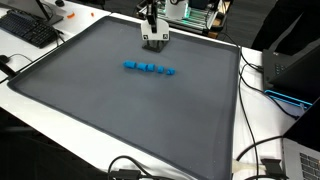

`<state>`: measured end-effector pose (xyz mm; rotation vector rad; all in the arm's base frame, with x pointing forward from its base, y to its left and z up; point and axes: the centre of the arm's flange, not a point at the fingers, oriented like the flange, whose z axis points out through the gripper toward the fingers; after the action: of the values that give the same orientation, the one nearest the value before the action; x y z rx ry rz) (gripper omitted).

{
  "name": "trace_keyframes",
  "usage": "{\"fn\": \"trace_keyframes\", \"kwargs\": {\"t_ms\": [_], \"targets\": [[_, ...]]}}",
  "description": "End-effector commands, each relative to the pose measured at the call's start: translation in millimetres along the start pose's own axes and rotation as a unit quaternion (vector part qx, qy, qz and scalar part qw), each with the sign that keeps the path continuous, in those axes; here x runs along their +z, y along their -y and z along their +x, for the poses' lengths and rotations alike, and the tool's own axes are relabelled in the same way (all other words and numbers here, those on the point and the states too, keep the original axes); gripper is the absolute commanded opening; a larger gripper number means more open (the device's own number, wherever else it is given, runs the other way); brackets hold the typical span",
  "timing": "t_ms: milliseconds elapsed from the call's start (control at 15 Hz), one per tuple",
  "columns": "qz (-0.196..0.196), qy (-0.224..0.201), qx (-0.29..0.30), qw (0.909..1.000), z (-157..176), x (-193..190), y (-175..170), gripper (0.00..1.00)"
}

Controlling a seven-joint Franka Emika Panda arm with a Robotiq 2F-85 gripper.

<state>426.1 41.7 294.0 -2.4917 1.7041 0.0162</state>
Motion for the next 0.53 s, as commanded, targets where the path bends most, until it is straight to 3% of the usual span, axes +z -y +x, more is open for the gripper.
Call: {"fn": "trace_keyframes", "kwargs": {"t_ms": [0, 467], "targets": [[0.003, -0.015, 0.035, 0.9993, -4.8, 13.7, -17.2, 0.01], [0.017, -0.028, 0.078, 0.9964, -3.0, 26.8, -27.6, 0.01]]}}
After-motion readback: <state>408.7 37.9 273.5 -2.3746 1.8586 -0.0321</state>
